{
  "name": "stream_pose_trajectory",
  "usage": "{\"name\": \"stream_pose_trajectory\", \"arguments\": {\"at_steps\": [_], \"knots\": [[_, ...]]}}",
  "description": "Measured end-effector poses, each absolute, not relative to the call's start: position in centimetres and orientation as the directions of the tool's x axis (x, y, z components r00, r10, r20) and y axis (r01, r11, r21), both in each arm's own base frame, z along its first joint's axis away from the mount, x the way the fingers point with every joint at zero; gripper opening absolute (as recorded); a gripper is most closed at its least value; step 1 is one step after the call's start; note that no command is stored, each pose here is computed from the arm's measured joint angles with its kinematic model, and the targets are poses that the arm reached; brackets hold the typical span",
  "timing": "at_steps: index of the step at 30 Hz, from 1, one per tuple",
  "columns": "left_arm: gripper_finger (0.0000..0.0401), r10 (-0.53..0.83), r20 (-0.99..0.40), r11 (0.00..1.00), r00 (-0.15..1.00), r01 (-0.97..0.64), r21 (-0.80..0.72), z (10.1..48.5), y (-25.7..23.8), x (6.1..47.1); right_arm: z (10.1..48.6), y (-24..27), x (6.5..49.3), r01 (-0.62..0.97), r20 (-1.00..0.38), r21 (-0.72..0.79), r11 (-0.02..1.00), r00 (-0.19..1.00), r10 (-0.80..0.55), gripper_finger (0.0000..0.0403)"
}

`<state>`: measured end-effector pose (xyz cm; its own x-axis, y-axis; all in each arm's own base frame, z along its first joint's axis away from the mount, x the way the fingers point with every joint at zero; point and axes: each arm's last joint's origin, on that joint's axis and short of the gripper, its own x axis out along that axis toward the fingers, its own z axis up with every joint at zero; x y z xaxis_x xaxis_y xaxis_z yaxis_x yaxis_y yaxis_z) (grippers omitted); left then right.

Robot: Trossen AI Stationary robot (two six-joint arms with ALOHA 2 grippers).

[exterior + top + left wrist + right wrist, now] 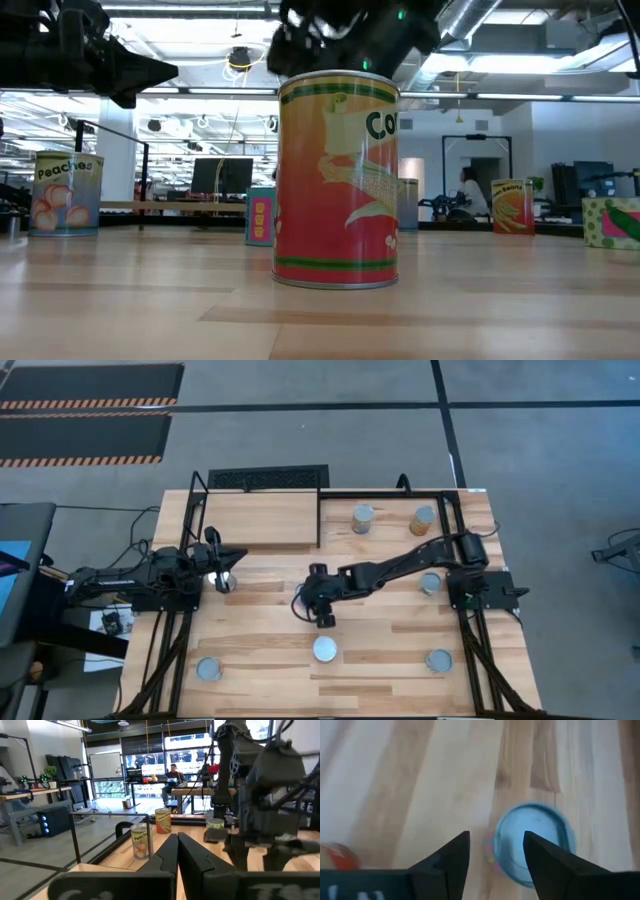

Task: Pick and place cans onto a shelf
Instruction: Put the canned corn on the shelf

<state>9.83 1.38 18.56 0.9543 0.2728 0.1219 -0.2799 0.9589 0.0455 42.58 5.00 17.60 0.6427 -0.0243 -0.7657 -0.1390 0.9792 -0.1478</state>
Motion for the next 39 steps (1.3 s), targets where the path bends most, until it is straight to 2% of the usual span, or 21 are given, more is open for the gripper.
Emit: {"name": "stream_pose_trajectory", "arguments": {"at_steps": [6,14,17,21,25,29,33,39], "knots": [[0.0002,0.273,0.109,0.959,0.956,-0.279,0.048,18.4,1.4,9.8,16.4,4.6,42.7,-0.161,-0.785,-0.213,0.964,0.616,-0.07,0.015],[0.0002,0.273,0.109,0.959,0.956,-0.28,0.048,18.4,1.4,9.8,17.0,3.7,42.6,-0.165,-0.791,-0.182,0.969,0.61,-0.045,0.0016],[0.0002,0.273,0.109,0.959,0.956,-0.28,0.048,18.4,1.4,9.8,18.7,3.6,42.9,-0.17,-0.791,-0.142,0.975,0.612,-0.009,0.0021],[0.0002,0.275,0.108,0.958,0.955,-0.281,0.047,18.4,1.4,9.8,25.2,3.2,43.7,-0.122,-0.73,-0.121,0.985,0.683,-0.005,0.0024],[0.0002,0.276,0.104,0.958,0.955,-0.282,0.048,18.4,1.4,9.8,31.4,1.1,44.7,0.019,-0.629,-0.113,0.993,0.773,-0.086,0.0008],[0.0002,0.277,0.091,0.958,0.956,-0.283,0.05,18.3,1.4,9.9,36.9,-2.9,45.1,0.119,-0.488,-0.15,0.981,0.854,-0.179,0.0009],[0.0002,0.278,0.084,0.958,0.957,-0.283,0.051,18.2,1.4,9.9,37.6,-7.0,46.4,0.155,-0.454,-0.168,0.973,0.864,-0.216,0.0008],[0.0002,0.278,0.068,0.958,0.958,-0.282,0.053,18.0,1.4,9.9,35.7,-12.1,49.2,0.18,-0.443,-0.184,0.966,0.863,-0.245,0.0008]]}}
